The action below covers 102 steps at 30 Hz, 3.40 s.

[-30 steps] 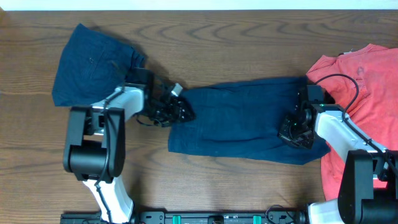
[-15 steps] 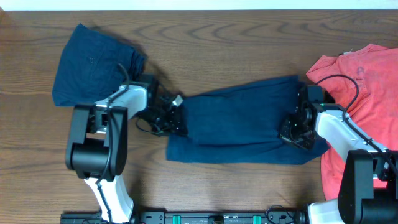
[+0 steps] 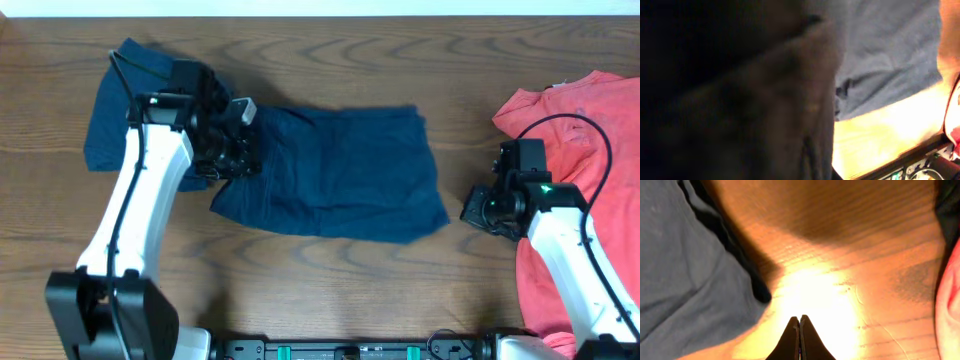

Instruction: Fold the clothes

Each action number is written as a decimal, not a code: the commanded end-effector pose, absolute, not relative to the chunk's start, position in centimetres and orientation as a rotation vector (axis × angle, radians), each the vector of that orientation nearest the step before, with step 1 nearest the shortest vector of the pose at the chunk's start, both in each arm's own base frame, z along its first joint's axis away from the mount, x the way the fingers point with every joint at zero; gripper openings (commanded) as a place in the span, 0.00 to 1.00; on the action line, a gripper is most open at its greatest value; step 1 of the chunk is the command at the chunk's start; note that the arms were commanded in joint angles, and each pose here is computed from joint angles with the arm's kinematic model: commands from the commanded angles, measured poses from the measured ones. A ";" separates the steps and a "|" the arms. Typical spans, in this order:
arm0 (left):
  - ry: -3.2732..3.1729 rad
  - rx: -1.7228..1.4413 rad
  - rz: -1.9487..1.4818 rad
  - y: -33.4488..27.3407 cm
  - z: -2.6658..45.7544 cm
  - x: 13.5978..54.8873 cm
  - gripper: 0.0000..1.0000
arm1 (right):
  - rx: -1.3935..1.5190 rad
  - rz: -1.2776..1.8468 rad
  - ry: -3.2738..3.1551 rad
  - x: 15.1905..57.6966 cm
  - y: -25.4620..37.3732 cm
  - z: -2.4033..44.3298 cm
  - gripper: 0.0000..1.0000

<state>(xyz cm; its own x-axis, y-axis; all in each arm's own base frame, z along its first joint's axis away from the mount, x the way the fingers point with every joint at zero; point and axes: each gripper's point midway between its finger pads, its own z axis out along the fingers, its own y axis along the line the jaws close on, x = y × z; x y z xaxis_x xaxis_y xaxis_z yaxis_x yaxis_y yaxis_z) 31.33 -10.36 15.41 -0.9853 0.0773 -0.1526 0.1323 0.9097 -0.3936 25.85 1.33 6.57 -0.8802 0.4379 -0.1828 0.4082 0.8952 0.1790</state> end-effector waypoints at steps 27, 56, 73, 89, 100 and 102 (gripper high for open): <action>3.052 0.109 -0.262 -7.3 14.3 29.9 0.06 | 0.516 0.388 3.136 25.3 8.3 -1.5 0.01; 2.842 -0.158 -0.641 -15.6 16.5 34.0 0.06 | 0.446 0.229 3.157 24.5 8.4 -1.9 0.01; 2.975 -0.130 -0.033 -7.2 14.3 31.6 0.06 | 0.117 0.330 2.799 33.1 9.2 5.8 0.01; 3.078 -0.083 -0.002 -6.7 12.1 29.1 0.06 | 0.365 0.193 3.219 24.8 9.4 -1.4 0.01; 3.251 -0.022 0.083 -5.1 12.3 24.9 0.06 | 0.395 0.010 3.300 21.3 8.0 0.5 0.01; 3.249 -0.025 0.077 -5.2 12.3 25.0 0.06 | 0.287 0.079 3.258 22.1 8.5 1.2 0.01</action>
